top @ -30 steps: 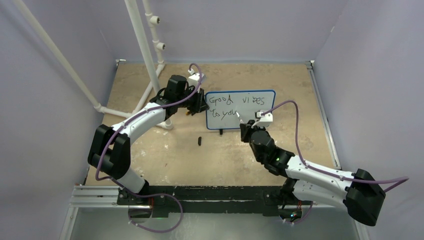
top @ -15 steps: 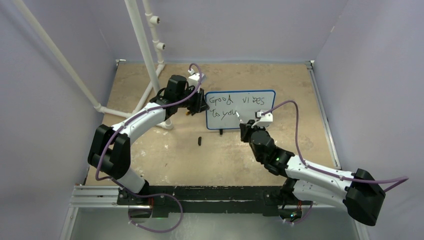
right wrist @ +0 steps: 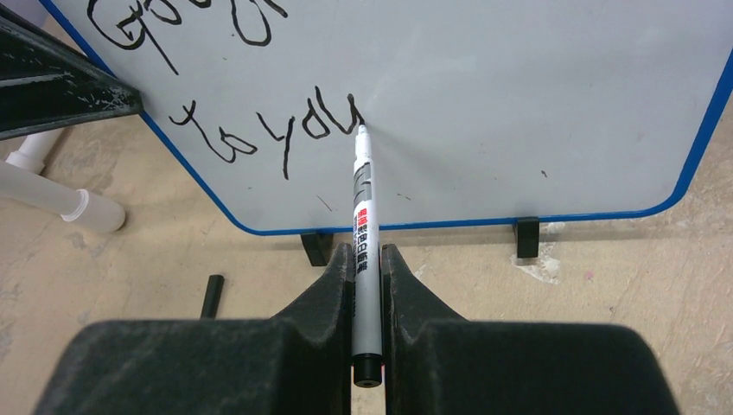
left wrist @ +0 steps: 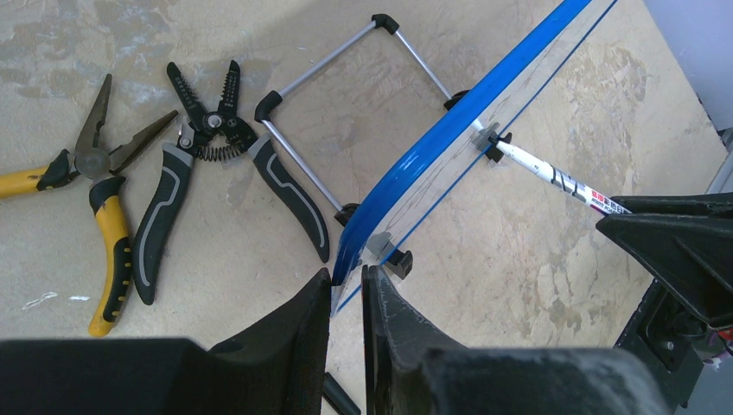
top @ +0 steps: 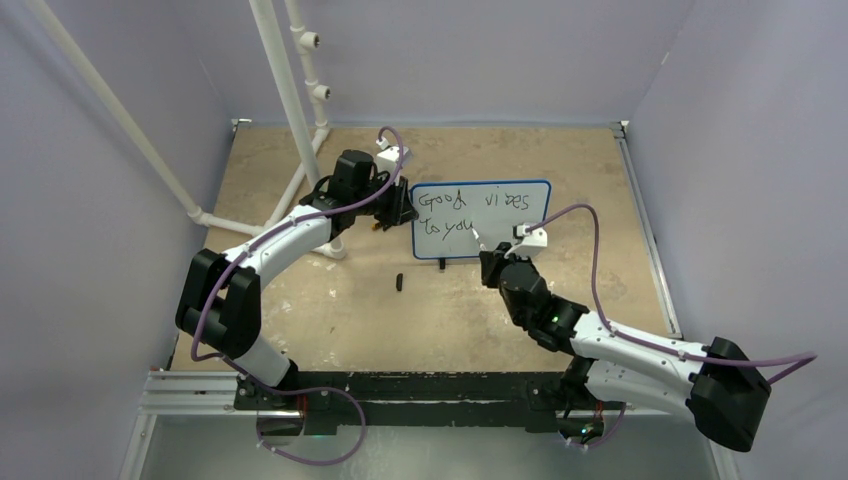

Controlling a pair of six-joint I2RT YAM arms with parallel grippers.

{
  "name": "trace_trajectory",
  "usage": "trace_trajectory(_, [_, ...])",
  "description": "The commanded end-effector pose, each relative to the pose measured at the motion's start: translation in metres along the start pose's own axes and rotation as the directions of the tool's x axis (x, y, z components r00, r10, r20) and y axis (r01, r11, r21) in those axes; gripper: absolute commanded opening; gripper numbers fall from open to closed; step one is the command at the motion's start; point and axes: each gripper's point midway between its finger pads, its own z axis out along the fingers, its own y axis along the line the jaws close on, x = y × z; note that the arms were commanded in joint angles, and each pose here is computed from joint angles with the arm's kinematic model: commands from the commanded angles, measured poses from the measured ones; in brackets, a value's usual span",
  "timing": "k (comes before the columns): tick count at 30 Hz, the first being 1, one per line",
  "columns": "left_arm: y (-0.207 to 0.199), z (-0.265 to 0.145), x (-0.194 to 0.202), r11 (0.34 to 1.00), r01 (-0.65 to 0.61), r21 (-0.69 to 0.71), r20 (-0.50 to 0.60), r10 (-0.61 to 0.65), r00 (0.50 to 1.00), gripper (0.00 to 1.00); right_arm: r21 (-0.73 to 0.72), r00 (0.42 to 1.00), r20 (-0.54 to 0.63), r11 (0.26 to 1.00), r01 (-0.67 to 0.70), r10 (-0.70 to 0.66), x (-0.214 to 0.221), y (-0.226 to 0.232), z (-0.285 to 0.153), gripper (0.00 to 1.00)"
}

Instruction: Write a sentence on the whiteboard

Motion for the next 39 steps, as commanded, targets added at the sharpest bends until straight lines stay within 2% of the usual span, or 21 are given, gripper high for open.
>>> trace_trajectory(1, [-0.009, -0.006, -0.013, 0.999, -0.008, 0.031, 0.044, 0.006, 0.999, 0.19, 0.032, 0.999, 0.006, 0.999, -0.034, 0.034, 0.000, -0.008, -0.001, 0.00])
trace_trajectory(13, [-0.009, -0.007, -0.014, 1.000, -0.010, 0.030, 0.048, 0.008, 0.999, 0.19, 0.045, 0.998, 0.048, 0.998, -0.048, 0.046, -0.014, -0.013, -0.007, 0.00])
trace_trajectory(29, [-0.010, -0.007, -0.014, 1.000, -0.010, 0.029, 0.050, 0.009, 0.999, 0.19, 0.067, 1.000, 0.010, 0.997, -0.029, 0.028, -0.002, -0.016, -0.004, 0.00])
trace_trajectory(39, [-0.010, -0.008, -0.015, 0.999, -0.011, 0.030, 0.050, 0.010, 0.999, 0.19, 0.077, 0.999, 0.041, 0.997, -0.012, 0.009, -0.009, -0.015, -0.001, 0.00])
